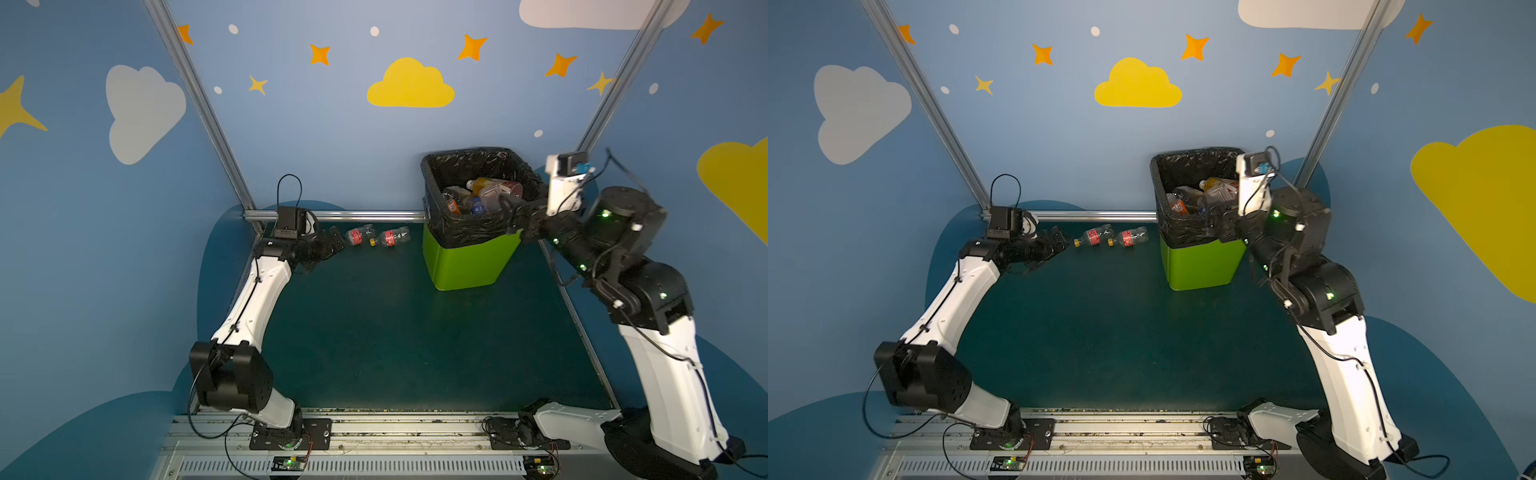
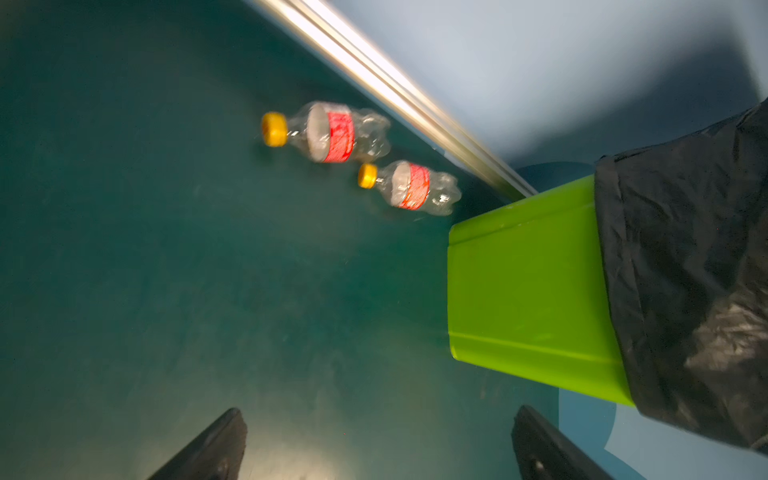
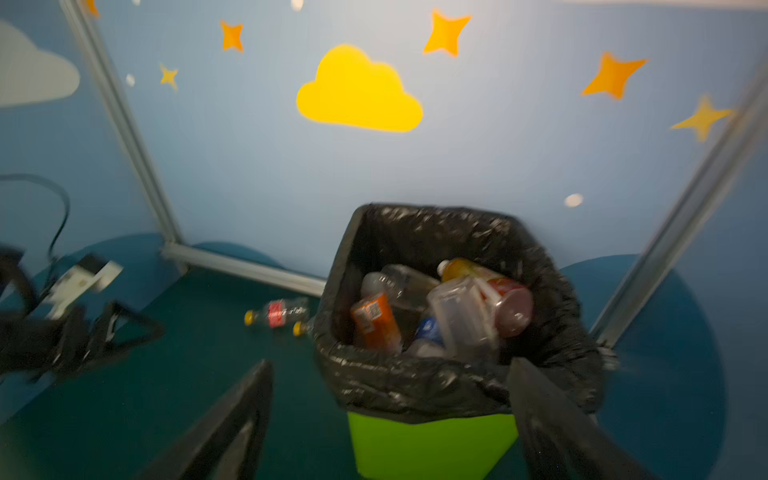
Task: Throw the plastic bottles in the bin
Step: 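Reach the left gripper toward the red-label yellow-cap bottles while right arm draws back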
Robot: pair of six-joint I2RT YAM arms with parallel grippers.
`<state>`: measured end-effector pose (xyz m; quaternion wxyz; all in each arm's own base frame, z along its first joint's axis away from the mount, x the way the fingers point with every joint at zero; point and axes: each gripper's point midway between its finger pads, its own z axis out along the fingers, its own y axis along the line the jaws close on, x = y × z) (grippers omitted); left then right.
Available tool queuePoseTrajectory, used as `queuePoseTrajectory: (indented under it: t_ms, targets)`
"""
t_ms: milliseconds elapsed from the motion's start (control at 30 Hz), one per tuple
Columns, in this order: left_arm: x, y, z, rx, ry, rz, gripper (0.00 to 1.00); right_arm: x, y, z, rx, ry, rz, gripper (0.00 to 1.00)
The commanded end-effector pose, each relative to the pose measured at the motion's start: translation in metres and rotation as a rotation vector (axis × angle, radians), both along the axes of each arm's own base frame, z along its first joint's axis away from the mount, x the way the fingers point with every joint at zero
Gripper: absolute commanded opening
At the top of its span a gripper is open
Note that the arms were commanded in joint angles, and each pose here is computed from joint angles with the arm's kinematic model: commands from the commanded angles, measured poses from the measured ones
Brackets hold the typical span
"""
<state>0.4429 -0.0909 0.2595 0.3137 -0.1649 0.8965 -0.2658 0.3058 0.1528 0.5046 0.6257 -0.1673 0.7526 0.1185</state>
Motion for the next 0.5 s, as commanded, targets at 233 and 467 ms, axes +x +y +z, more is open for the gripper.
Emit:
queuePoseTrajectory:
  t_ms: [233, 467]
  targets:
    - [0.082, -0.007, -0.031, 0.222, -0.031, -0.173, 0.99, -0.033, 0.053, -0.106, 0.074, 0.371, 0.292, 0.77]
    - [0.131, -0.005, -0.061, 0.34, -0.048, -0.253, 1.0, -0.03, 0.068, -0.156, 0.092, 0.515, 0.311, 0.76]
